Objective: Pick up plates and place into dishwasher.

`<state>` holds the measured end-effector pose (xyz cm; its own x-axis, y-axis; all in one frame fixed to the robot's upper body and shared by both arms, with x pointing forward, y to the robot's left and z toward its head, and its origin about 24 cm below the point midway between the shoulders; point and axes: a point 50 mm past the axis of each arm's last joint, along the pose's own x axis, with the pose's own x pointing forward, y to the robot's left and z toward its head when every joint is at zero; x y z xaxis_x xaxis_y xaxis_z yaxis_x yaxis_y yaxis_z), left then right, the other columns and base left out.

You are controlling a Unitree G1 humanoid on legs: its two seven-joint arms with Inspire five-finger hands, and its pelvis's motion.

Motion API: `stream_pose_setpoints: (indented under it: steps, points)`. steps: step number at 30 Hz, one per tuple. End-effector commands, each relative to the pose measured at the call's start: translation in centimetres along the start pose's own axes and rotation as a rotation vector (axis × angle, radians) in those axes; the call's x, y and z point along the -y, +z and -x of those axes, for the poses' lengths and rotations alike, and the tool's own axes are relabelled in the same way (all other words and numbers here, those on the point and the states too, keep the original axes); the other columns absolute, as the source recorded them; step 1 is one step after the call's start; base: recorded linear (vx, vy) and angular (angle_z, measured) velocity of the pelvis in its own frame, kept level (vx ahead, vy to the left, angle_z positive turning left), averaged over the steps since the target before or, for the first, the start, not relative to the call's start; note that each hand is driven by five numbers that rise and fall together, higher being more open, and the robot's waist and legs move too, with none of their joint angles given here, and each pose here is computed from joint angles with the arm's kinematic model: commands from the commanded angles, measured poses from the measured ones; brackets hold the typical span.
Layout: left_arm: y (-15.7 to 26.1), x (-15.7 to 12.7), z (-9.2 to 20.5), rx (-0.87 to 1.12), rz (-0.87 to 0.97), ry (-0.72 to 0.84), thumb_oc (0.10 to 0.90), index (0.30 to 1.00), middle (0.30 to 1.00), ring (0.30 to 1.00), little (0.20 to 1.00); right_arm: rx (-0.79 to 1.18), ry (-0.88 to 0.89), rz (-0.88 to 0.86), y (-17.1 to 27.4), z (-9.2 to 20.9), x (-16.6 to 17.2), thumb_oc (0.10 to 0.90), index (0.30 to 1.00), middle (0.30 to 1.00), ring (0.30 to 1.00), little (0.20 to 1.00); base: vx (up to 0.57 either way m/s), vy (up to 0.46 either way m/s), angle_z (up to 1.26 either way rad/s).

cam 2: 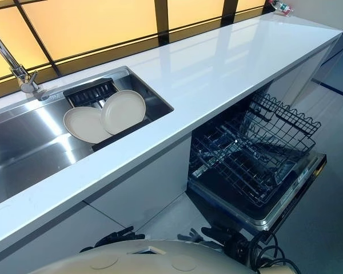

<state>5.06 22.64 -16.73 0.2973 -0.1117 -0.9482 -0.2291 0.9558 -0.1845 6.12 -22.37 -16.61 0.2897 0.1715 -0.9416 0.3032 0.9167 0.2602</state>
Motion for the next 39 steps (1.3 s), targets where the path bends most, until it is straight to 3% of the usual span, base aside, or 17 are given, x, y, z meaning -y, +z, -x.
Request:
stream_pose_setpoints:
  steps: [1,12,18,20,27,31,36,37,39]
  points:
    - [1.3,2.0,-0.9,0.022,-0.026,-0.055,0.8,0.9,0.9,0.9,0.9,-0.068,0.117,0.03,-0.2,-1.0,-2.7,0.8,0.9,0.9,0.9,0.9,0.0,0.0,0.0]
    - [1.5,2.1,-0.8,0.056,0.045,-0.098,0.8,0.9,0.9,0.9,0.9,-0.068,0.11,0.036,0.0,-1.0,-2.7,0.8,0.9,0.9,0.9,0.9,0.0,0.0,0.0]
    - [2.9,4.0,-0.7,0.173,0.203,-0.366,0.8,0.9,0.9,0.9,0.9,-0.062,0.102,0.046,0.6,-1.0,-2.6,0.8,0.9,0.9,0.9,0.9,-0.01,0.004,0.0]
    - [4.6,6.3,-0.3,0.233,0.228,-0.624,0.8,0.9,0.9,0.9,0.9,-0.054,0.096,0.063,1.5,-0.8,-2.4,0.8,0.9,0.9,0.9,0.9,-0.04,0.027,0.0]
    - [9.1,12.0,2.0,0.37,0.158,-1.147,0.8,0.9,0.9,0.9,0.9,-0.034,0.08,0.082,2.7,-0.6,-2.1,0.8,0.9,0.9,0.9,0.9,0.0,0.003,0.0]
    - [12.2,17.2,5.2,0.399,0.18,-1.496,0.8,0.9,0.9,0.9,0.9,-0.025,0.079,0.089,2.8,-0.8,-2.5,0.8,0.9,0.9,0.9,0.9,0.0,-0.002,-0.01]
    - [17.2,23.2,11.1,0.367,0.467,-1.644,0.8,0.9,0.9,0.9,0.9,-0.015,0.068,0.087,2.6,-1.1,-3.2,0.8,0.9,0.9,0.9,0.9,-0.01,-0.003,-0.02]
    - [17.3,23.4,11.3,0.366,0.471,-1.658,0.8,0.9,0.9,0.9,0.9,-0.014,0.069,0.086,2.6,-1.1,-3.2,0.8,0.9,0.9,0.9,0.9,0.0,0.0,0.0]
    - [19.4,25.3,15.5,0.387,0.442,-1.786,0.8,0.9,0.9,0.9,0.9,-0.01,0.077,0.074,2.6,-1.1,-3.4,0.8,0.9,0.9,0.9,0.9,0.0,0.0,0.0]
